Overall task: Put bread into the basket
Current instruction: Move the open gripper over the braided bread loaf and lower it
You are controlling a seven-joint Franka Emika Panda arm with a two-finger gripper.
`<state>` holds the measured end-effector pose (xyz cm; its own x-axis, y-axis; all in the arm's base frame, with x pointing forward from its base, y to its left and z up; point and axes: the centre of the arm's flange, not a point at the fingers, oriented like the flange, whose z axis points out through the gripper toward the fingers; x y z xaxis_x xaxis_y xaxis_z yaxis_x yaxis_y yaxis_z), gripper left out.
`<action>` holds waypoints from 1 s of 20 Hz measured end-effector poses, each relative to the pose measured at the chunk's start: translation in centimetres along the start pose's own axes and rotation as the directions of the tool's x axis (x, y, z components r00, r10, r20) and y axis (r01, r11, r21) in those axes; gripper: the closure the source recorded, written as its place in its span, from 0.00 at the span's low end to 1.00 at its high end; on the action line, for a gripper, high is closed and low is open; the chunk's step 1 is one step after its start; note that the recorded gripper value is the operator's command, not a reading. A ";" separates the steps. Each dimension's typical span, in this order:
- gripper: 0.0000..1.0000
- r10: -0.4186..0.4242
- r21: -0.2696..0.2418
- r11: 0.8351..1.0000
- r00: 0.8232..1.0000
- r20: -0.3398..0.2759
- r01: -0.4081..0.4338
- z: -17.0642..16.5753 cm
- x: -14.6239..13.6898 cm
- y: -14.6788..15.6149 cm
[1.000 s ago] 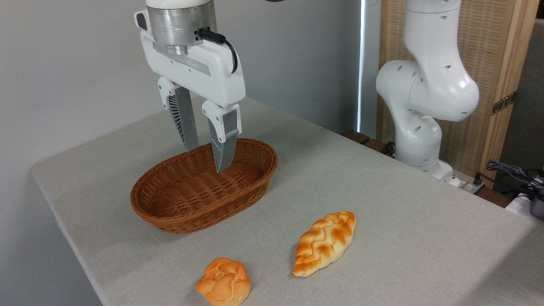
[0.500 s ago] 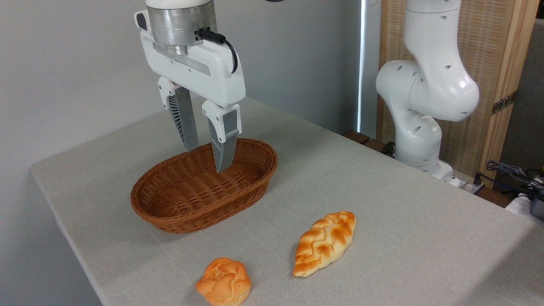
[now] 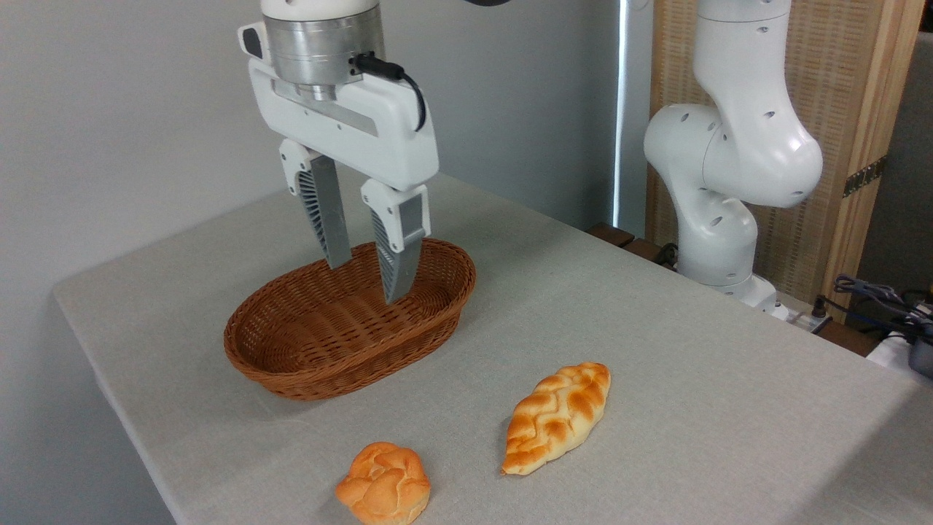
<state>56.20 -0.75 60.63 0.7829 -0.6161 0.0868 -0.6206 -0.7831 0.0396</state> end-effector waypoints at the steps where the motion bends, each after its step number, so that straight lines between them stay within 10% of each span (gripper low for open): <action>1: 0.00 0.017 -0.001 1.000 1.000 0.002 -0.017 0.0 -0.6 0.0; 9: 0.00 0.068 -0.038 0.997 0.997 0.039 -0.066 1.4 -8.9 -0.8; 20: 0.00 0.038 -0.055 0.998 0.996 0.087 -0.033 12.5 -16.5 -2.0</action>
<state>45.06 9.92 46.64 0.7597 -0.6503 0.0015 -0.6477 -0.7564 0.0916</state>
